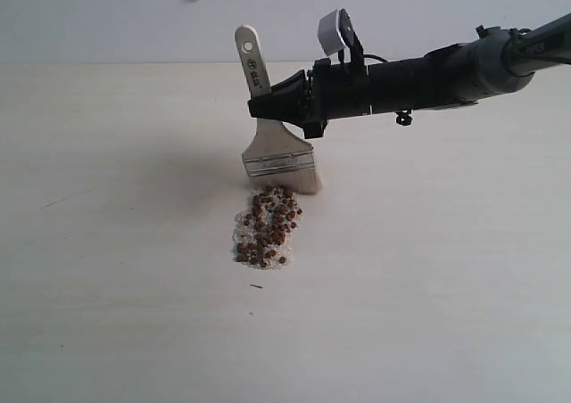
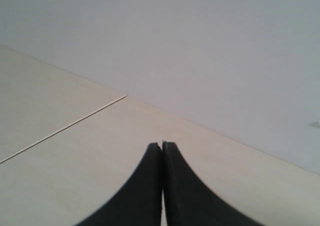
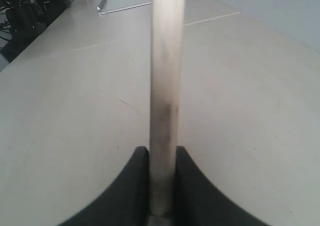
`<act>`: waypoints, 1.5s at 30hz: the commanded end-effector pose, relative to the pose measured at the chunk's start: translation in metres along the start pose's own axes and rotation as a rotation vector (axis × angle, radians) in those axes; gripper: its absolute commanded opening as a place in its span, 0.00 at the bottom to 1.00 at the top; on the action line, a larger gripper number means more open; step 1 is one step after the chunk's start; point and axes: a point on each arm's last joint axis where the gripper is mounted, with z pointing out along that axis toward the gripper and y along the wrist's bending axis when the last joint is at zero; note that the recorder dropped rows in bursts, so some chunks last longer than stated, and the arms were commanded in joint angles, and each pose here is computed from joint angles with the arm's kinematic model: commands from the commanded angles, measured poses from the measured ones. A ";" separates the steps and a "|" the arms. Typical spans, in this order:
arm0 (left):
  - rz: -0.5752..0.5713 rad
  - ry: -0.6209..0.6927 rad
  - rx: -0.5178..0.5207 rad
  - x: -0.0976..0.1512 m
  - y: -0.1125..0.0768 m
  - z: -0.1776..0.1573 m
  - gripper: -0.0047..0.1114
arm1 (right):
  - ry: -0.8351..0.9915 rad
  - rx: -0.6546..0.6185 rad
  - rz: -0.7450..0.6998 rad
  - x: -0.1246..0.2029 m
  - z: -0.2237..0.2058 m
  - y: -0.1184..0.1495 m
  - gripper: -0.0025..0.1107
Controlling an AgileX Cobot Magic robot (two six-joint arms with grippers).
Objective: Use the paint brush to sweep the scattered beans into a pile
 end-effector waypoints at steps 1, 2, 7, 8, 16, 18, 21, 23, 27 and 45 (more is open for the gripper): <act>-0.006 0.000 0.003 0.001 0.000 0.000 0.04 | 0.000 -0.016 0.041 0.000 -0.001 0.000 0.02; -0.006 0.000 0.003 0.001 0.000 0.000 0.04 | 0.002 -0.018 0.047 -0.001 -0.002 0.000 0.02; -0.006 0.000 0.003 0.001 0.000 0.000 0.04 | -0.005 -0.023 0.087 -0.008 0.001 0.004 0.02; -0.006 0.000 0.003 0.001 0.000 0.000 0.04 | -0.011 -0.021 0.081 -0.009 0.001 0.004 0.02; -0.006 0.000 0.003 0.001 0.000 0.000 0.04 | -0.044 -0.008 0.011 -0.027 -0.002 0.007 0.02; -0.006 0.000 0.003 0.001 0.000 0.000 0.04 | -0.031 0.030 -0.003 -0.031 -0.003 0.006 0.02; -0.006 0.000 0.003 0.001 0.000 0.000 0.04 | -0.012 0.080 -0.013 -0.034 -0.005 0.003 0.02; -0.006 0.000 0.003 0.001 0.000 0.000 0.04 | -0.010 0.093 -0.021 -0.037 -0.006 0.003 0.02; -0.006 0.000 0.003 0.001 0.000 0.000 0.04 | -0.001 0.155 -0.050 -0.053 -0.011 0.003 0.02; -0.006 0.000 0.003 0.001 0.000 0.000 0.04 | 0.398 0.886 0.541 -0.131 -0.094 0.043 0.02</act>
